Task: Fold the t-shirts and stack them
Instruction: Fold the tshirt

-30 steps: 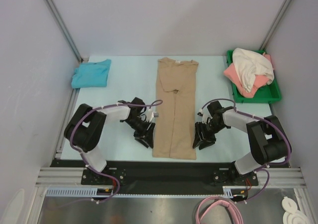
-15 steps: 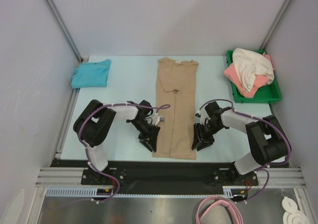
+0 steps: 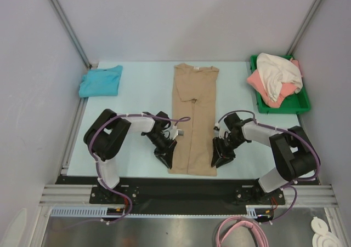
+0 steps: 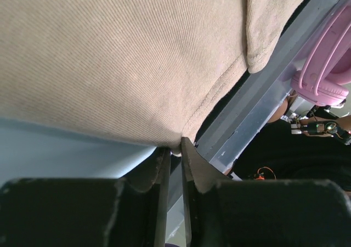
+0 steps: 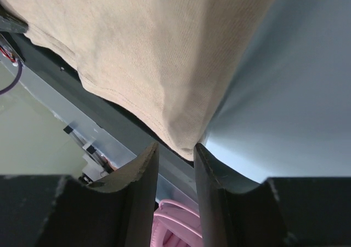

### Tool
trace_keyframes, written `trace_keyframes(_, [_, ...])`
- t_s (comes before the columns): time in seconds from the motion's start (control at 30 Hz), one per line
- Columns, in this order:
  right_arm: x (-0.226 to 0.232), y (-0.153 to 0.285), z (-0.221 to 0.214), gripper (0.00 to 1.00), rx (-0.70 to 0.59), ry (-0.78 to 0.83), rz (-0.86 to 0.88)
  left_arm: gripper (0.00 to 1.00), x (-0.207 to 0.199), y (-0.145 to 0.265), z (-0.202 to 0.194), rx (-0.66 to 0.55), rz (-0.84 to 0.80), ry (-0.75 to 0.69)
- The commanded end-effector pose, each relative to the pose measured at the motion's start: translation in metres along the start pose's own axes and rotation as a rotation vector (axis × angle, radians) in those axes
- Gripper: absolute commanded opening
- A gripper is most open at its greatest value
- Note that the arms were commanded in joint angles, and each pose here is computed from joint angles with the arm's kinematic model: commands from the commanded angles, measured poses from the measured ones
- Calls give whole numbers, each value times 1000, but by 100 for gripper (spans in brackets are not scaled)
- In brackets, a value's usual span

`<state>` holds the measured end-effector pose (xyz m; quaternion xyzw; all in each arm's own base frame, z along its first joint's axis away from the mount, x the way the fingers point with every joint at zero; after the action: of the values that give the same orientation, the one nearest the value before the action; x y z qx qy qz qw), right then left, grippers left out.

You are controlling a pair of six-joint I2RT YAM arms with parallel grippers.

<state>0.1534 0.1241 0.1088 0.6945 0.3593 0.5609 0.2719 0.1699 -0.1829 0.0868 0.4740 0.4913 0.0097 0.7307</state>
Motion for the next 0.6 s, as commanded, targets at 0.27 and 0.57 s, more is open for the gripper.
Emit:
trace_keyframes(0.27, [-2, -11, -3, 34, 76, -37, -9, 1, -11, 9, 2, -33, -4, -70])
trace_keyframes(0.57, [-8, -6, 2, 33, 65, -94, -24, 0, -13, 11, 4, -41, -18, -81])
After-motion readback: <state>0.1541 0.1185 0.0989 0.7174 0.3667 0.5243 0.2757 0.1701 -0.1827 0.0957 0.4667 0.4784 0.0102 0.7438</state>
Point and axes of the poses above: each gripper's point midway between its finger pads, its own y axis back along the fingers, its own x axis along the line the jaws close on, z = x × y, the point moved 10 cm from there along y, back along the fingers, and after that the axes turned 12 degrees about -y, right-handed, at the moved point
